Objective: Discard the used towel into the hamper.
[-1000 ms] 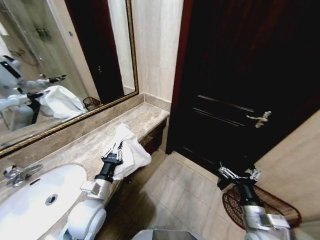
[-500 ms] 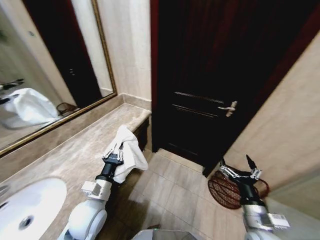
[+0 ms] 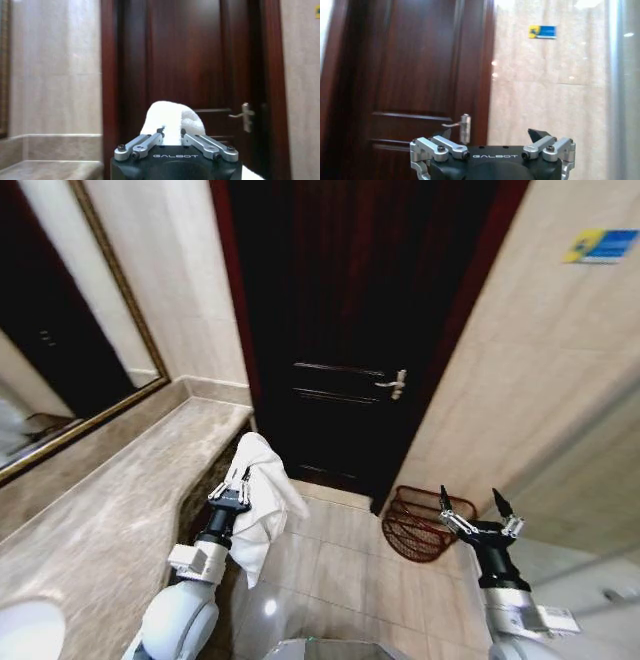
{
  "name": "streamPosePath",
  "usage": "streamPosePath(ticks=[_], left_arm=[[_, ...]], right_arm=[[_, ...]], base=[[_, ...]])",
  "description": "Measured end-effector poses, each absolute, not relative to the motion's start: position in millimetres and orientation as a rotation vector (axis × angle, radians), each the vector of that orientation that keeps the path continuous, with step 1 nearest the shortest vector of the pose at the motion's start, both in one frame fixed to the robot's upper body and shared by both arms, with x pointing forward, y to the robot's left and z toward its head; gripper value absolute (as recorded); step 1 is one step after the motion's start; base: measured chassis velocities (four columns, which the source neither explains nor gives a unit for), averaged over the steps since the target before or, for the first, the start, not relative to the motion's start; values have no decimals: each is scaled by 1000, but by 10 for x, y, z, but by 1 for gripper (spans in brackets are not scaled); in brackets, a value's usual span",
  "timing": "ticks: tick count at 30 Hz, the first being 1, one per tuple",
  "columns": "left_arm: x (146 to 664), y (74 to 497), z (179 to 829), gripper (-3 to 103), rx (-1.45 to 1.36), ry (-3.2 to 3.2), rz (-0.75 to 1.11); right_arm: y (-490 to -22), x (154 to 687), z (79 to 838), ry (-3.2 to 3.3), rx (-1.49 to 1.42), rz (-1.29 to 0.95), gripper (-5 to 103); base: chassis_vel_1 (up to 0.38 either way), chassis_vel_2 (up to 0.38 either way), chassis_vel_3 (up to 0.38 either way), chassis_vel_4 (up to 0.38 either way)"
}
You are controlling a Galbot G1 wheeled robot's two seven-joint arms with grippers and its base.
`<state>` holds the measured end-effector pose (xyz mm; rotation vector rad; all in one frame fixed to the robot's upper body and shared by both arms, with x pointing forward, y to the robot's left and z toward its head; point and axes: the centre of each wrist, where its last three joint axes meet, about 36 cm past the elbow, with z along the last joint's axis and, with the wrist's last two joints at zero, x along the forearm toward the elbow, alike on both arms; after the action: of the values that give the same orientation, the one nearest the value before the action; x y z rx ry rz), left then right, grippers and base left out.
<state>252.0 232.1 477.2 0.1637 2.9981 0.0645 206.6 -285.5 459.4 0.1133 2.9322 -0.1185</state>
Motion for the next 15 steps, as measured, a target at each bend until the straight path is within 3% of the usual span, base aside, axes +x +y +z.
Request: streamPosePath(ticks=[15], left_arm=[[2510, 2257, 4767, 6, 173, 2998, 78]], right_arm=[[-2863, 2034, 4541, 2923, 121, -100, 100]], base=[[-124, -124, -121, -120]])
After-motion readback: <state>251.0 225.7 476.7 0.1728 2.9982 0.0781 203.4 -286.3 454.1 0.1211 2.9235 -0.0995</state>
